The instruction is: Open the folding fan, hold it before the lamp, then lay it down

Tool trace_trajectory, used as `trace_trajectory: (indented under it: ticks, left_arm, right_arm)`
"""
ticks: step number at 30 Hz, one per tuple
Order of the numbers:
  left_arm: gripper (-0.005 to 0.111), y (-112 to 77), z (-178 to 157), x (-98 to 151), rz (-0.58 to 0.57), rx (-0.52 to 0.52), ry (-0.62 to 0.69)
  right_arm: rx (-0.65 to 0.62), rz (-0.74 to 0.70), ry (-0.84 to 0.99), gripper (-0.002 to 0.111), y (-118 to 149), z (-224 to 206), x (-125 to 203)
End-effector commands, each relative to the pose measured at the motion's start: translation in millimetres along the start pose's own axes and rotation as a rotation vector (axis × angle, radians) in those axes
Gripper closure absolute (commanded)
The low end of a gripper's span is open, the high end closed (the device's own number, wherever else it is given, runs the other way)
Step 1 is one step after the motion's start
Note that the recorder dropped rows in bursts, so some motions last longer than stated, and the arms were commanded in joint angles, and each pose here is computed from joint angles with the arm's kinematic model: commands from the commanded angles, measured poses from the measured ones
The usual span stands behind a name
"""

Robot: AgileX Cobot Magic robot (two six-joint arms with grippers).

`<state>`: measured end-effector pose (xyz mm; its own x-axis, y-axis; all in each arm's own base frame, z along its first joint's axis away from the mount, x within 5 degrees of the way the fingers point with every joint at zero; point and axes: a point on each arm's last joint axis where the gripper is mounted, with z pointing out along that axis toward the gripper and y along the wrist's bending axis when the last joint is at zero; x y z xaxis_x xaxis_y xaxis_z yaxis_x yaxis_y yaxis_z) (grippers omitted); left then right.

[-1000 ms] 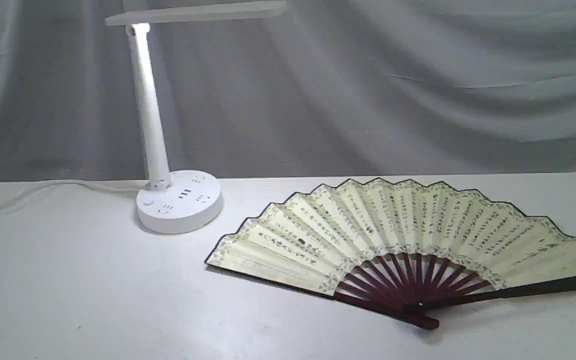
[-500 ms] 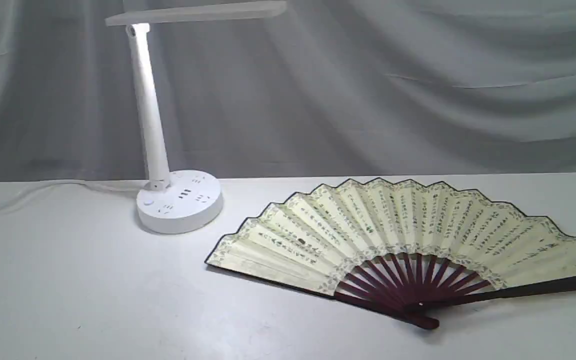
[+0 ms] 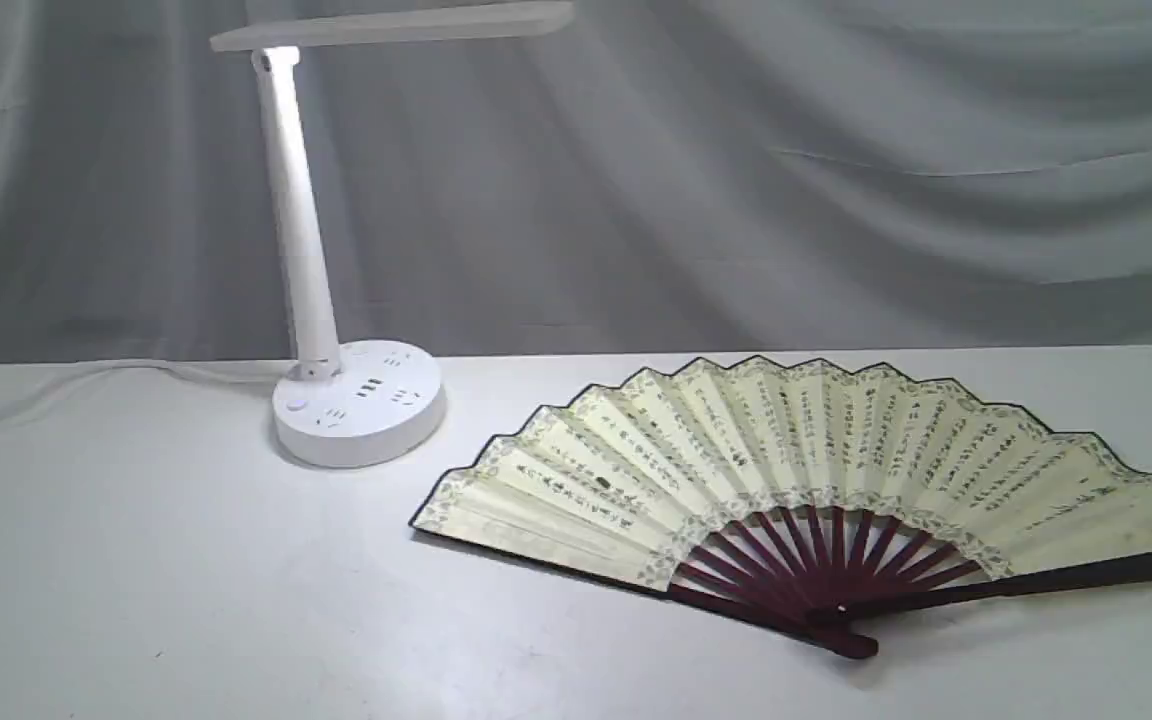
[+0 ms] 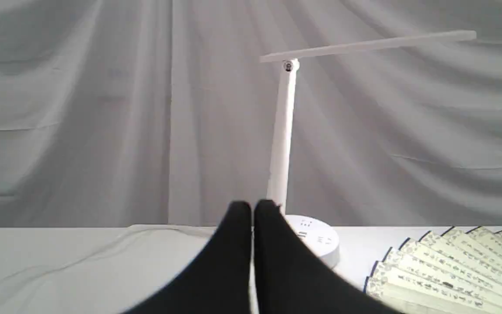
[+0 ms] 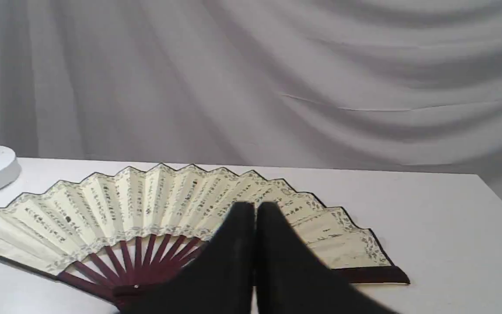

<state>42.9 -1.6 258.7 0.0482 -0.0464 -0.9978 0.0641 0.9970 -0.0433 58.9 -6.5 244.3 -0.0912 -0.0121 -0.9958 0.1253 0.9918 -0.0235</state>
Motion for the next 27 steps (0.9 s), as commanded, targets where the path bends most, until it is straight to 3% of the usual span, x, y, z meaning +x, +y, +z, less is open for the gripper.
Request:
trace_trajectory:
  ticks: [1, 7, 27]
  left_arm:
    - [0.107, 0.0, 4.9, 16.7, -0.011, 0.006, -0.011]
    - [0.107, 1.0, 10.8, 54.1, -0.01, 0.008, 0.053]
    - [0.107, 2.1, 9.8, 63.2, -0.011, -0.005, 0.153]
  right_arm:
    - [0.008, 0.018, -0.013, 0.108, -0.4, 4.8, 16.8]
    - [0.02, 0.018, 0.004, 0.108, -1.0, 10.0, 43.5]
    - [0.021, -0.111, 0.072, 0.108, -1.5, 9.8, 49.5]
